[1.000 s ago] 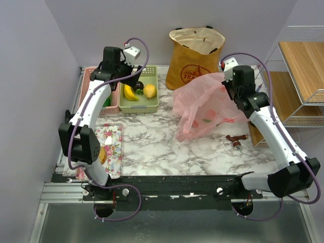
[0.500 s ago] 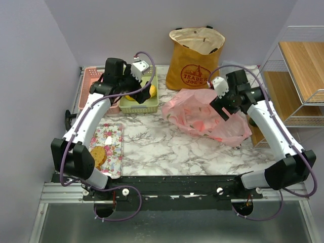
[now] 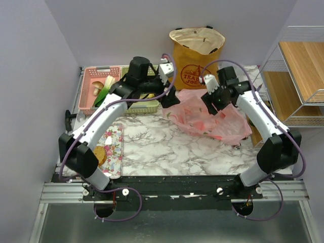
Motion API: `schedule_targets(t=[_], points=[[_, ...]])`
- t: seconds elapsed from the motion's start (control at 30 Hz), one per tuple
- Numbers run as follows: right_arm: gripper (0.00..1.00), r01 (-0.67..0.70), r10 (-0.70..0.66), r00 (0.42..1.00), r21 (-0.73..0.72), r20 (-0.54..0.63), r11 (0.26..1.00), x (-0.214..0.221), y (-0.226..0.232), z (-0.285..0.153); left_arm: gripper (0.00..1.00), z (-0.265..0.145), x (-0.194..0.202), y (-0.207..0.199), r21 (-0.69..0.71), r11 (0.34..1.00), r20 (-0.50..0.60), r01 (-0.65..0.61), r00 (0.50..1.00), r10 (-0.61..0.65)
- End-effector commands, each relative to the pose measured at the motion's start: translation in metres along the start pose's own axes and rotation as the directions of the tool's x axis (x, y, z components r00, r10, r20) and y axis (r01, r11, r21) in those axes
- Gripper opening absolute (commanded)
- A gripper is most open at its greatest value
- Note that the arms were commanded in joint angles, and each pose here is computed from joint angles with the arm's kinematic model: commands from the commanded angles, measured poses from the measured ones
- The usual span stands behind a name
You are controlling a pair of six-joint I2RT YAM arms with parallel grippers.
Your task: Untie the knot of the grocery bags and take out the mixed food
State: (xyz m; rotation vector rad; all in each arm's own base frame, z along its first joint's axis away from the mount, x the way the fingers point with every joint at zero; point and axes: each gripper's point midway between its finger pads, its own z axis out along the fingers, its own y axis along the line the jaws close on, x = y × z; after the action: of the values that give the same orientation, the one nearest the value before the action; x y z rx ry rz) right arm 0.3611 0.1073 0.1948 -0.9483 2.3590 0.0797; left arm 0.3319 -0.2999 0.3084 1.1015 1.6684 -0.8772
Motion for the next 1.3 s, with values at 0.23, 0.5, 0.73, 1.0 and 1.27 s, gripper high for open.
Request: schedule_targets(t=[0.23,0.5,0.73,1.0,1.27], points=[[0.38,0.005,-0.045,0.964,-0.152,-0.263,0.988,0.129,0.055,0.037,0.04,0.028,0.182,-0.036,0.141,0.986,-0.443,0.087,0.896,-0.016],[0.37,-0.019,-0.035,0.920,-0.132,-0.391,0.991,0.187,0.066,0.068,0.00,0.023,0.244,-0.044,0.073,0.983,-0.571,0.169,0.815,-0.098],[0.42,-0.043,0.028,0.932,-0.032,-0.361,0.999,0.160,0.025,0.063,0.09,0.019,0.189,-0.045,0.081,0.984,-0.427,0.157,0.898,-0.108],[0.65,-0.057,0.012,0.971,-0.178,-0.240,0.982,0.103,0.032,0.032,0.60,-0.005,0.087,-0.044,0.081,0.994,-0.164,0.074,0.985,-0.059],[0.84,0.027,-0.005,0.982,-0.117,0.189,0.993,-0.032,0.004,-0.055,0.66,-0.037,0.073,-0.056,0.057,0.998,-0.148,0.027,0.989,-0.018]])
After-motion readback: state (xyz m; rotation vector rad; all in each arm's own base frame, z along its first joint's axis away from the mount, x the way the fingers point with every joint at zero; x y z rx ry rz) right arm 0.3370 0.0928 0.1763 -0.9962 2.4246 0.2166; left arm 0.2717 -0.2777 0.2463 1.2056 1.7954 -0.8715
